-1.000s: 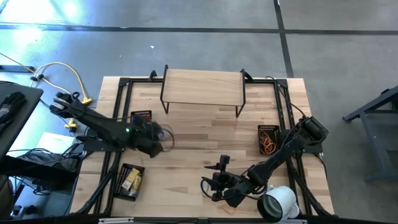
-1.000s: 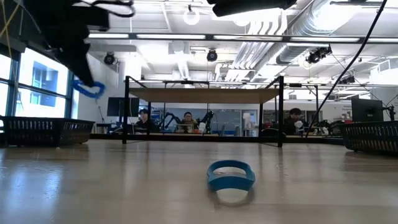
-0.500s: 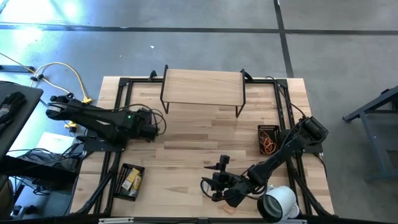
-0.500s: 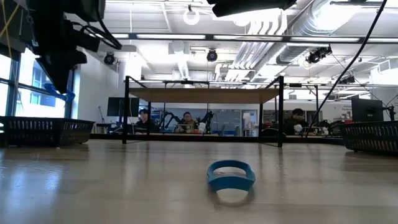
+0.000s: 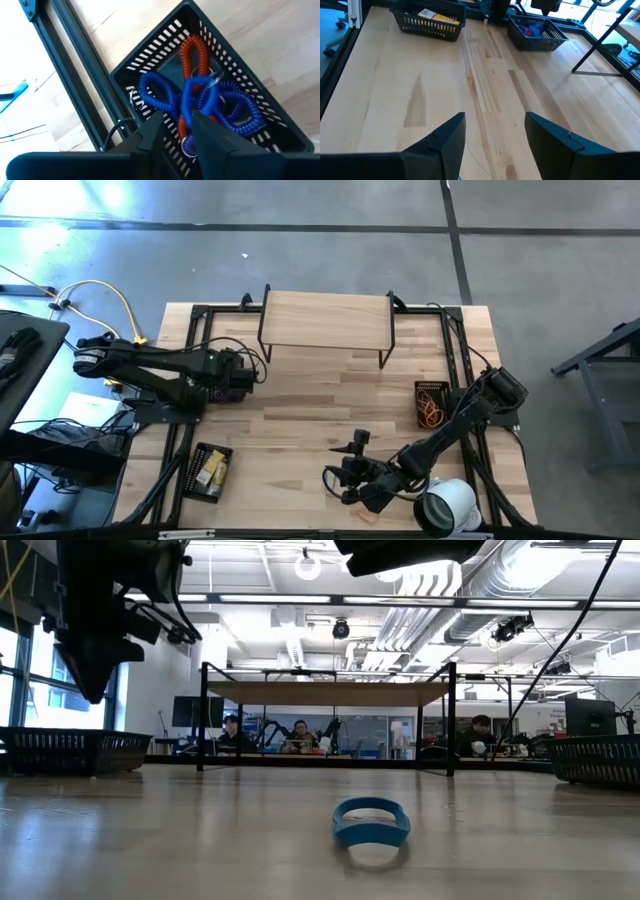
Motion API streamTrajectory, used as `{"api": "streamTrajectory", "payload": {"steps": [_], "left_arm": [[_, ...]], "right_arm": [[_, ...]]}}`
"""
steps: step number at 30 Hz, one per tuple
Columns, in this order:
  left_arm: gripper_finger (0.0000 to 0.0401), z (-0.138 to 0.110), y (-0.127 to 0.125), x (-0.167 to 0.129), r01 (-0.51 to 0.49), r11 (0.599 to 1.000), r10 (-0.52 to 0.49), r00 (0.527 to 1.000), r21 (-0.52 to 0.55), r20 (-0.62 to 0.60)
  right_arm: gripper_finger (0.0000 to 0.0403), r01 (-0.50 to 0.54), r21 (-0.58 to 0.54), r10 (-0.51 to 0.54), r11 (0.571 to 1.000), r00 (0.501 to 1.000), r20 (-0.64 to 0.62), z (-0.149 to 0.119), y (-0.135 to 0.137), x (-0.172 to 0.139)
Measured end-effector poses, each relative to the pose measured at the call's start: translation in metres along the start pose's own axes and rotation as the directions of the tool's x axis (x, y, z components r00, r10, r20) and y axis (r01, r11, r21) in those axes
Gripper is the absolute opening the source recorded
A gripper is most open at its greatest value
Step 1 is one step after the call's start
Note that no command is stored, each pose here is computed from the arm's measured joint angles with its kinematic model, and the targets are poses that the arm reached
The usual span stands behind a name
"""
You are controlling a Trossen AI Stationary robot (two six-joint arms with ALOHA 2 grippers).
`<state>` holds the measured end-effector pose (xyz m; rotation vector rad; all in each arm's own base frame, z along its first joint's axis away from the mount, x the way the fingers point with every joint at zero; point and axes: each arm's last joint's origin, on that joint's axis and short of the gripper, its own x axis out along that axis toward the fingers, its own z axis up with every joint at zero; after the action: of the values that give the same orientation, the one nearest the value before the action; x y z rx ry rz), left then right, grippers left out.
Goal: Pick & Place Office Desk Supplies
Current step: Put the blue spring keychain into the top left black bin, then put the orange rubber band into the top right black bin
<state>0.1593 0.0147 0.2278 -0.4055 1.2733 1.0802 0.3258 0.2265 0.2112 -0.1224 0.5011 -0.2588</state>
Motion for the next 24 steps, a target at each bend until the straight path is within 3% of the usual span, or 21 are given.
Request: {"api": "streamTrajectory", "payload": {"steps": [8, 13, 16, 18, 20, 24], "left_arm": [[0.0121, 0.0, 0.0, 0.0, 0.002, 1.0, -0.002, 1.0, 0.021, -0.003], [0.0122, -0.001, -0.004, -0.006, 0.139, 0.989, -0.129, 0.98, 0.054, -0.15], [0.0122, -0.001, -0.006, -0.012, 0.186, 0.981, -0.174, 0.968, 0.052, -0.183], [0.0122, -0.003, -0.008, -0.015, 0.2, 0.979, -0.189, 0.967, 0.049, -0.173], [0.0122, -0.004, -0.011, -0.017, 0.22, 0.973, -0.208, 0.965, 0.063, -0.159], [0.0122, -0.008, -0.024, -0.023, 0.31, 0.946, -0.301, 0.948, 0.093, -0.102]], "right_arm": [[0.0193, 0.002, -0.001, -0.002, 1.0, 1.0, 0.001, 0.0, 0.0, 0.0], [0.0193, -0.022, -0.012, 0.022, 1.0, 0.999, -0.025, 0.001, -0.002, -0.005], [0.0193, -0.125, 0.057, 0.129, 0.991, 0.989, -0.077, 0.007, -0.007, -0.017], [0.0193, -0.238, 0.142, 0.258, 0.961, 0.956, -0.143, 0.01, -0.01, -0.026], [0.0193, -0.355, 0.25, 0.408, 0.901, 0.89, -0.204, 0.013, -0.011, -0.033], [0.0193, -0.501, 0.405, 0.635, 0.765, 0.693, -0.341, 0.008, -0.006, -0.04]]}}
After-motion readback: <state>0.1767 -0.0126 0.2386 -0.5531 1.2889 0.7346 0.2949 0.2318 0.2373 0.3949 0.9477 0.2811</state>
